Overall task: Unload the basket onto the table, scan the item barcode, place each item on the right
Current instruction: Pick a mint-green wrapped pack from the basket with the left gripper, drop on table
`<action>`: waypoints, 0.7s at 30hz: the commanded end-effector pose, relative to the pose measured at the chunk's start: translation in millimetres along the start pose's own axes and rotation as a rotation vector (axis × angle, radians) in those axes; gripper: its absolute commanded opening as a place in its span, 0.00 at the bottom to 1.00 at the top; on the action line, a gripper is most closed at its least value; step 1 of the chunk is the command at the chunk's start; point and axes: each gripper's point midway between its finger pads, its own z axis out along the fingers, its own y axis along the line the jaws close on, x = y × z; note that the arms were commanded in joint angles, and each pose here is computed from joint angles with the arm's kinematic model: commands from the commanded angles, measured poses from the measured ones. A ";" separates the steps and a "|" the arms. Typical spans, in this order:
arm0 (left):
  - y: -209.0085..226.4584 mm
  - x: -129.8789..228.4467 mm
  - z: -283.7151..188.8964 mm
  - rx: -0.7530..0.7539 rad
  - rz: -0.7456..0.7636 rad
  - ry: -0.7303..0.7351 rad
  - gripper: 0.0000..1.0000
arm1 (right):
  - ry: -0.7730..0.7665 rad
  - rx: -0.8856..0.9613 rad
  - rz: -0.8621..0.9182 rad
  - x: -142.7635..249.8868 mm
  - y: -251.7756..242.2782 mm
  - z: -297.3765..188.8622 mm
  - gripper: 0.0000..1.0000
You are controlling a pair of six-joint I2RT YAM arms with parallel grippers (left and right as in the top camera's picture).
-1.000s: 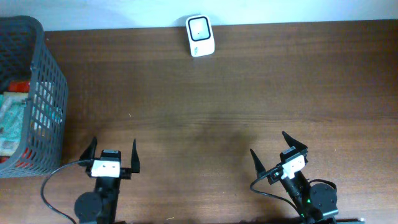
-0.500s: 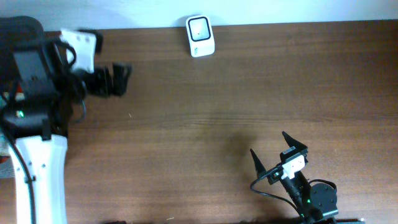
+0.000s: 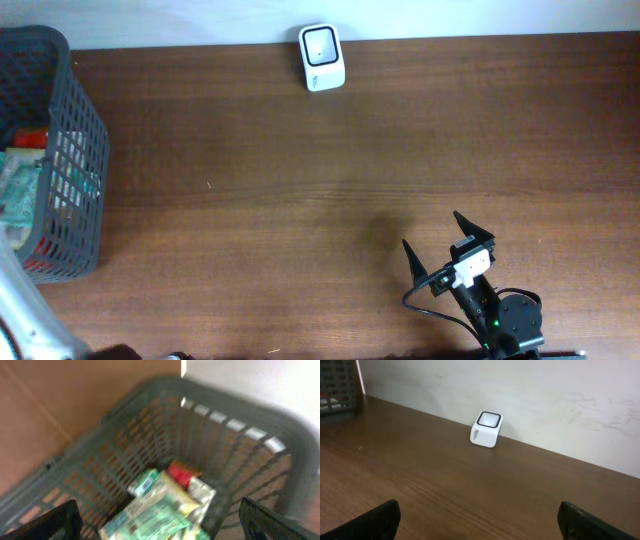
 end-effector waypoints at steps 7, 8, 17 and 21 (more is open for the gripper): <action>26.8 133.7 119.7 0.042 0.253 0.444 0.93 | 0.002 -0.003 0.003 2.5 0.7 0.1 0.99; 15.4 144.5 126.2 0.117 0.282 0.461 0.92 | 0.002 -0.003 0.003 2.5 0.6 0.1 0.99; -13.8 206.0 171.1 0.227 0.387 0.590 0.97 | 0.002 -0.003 0.003 2.5 0.6 0.1 0.99; -15.2 209.1 177.0 0.227 0.389 0.589 0.26 | 0.002 -0.003 0.003 2.5 0.6 0.1 0.99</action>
